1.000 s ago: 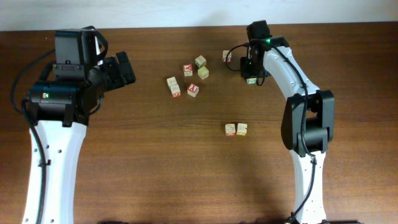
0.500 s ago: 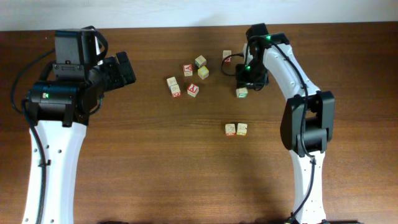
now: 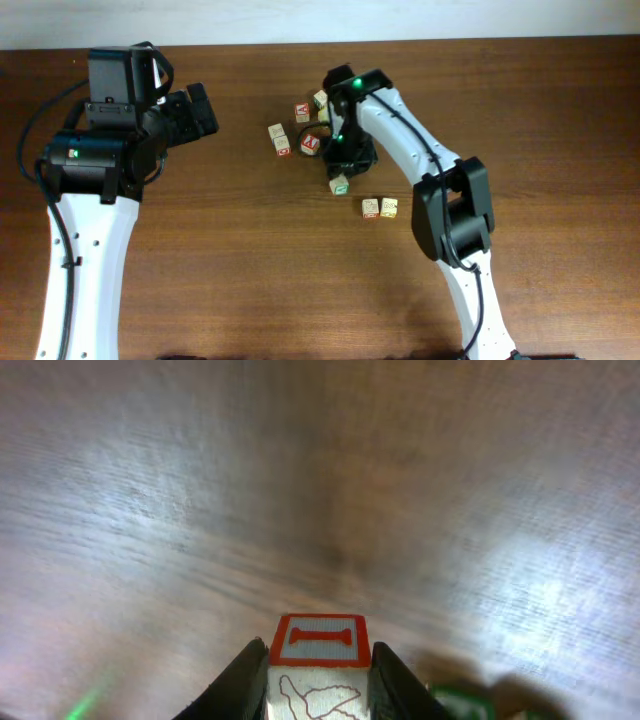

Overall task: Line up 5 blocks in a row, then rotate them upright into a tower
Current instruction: 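Place the I block next to the R block and release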

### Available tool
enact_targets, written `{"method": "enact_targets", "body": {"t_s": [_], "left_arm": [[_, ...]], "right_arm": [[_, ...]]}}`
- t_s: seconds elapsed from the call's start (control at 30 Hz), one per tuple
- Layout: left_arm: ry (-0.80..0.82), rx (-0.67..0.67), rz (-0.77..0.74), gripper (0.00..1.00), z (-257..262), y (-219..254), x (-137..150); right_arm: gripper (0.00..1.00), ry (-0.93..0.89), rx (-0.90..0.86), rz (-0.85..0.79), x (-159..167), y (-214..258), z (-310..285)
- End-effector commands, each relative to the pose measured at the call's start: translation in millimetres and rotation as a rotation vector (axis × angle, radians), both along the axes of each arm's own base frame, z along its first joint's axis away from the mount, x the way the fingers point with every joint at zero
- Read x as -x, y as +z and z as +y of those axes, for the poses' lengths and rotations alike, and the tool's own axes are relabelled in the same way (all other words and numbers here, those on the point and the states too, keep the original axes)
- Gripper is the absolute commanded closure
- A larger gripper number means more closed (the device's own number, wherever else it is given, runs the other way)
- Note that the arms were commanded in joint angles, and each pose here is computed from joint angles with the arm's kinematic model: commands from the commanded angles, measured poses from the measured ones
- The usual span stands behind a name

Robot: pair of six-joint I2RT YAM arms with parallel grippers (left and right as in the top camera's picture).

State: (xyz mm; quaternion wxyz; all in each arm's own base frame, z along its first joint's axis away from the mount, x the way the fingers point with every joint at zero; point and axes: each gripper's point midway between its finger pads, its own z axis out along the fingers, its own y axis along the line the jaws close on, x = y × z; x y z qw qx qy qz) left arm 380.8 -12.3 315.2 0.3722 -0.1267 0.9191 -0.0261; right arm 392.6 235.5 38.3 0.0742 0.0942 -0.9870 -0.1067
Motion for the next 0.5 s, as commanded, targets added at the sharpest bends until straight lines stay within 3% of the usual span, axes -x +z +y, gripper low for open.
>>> {"method": "enact_targets", "body": {"t_s": [0.0, 0.47], "left_arm": [[-0.001, 0.018, -0.003, 0.01, -1.7, 1.7, -1.1], [0.0, 0.017, -0.003, 0.01, -1.6, 1.7, -1.1]], "right_arm": [[0.7, -0.035, 0.163, -0.034, 0.4, -5.0, -13.0], [0.69, -0.03, 0.228, 0.055, 25.9, -7.8, -21.2]]}}
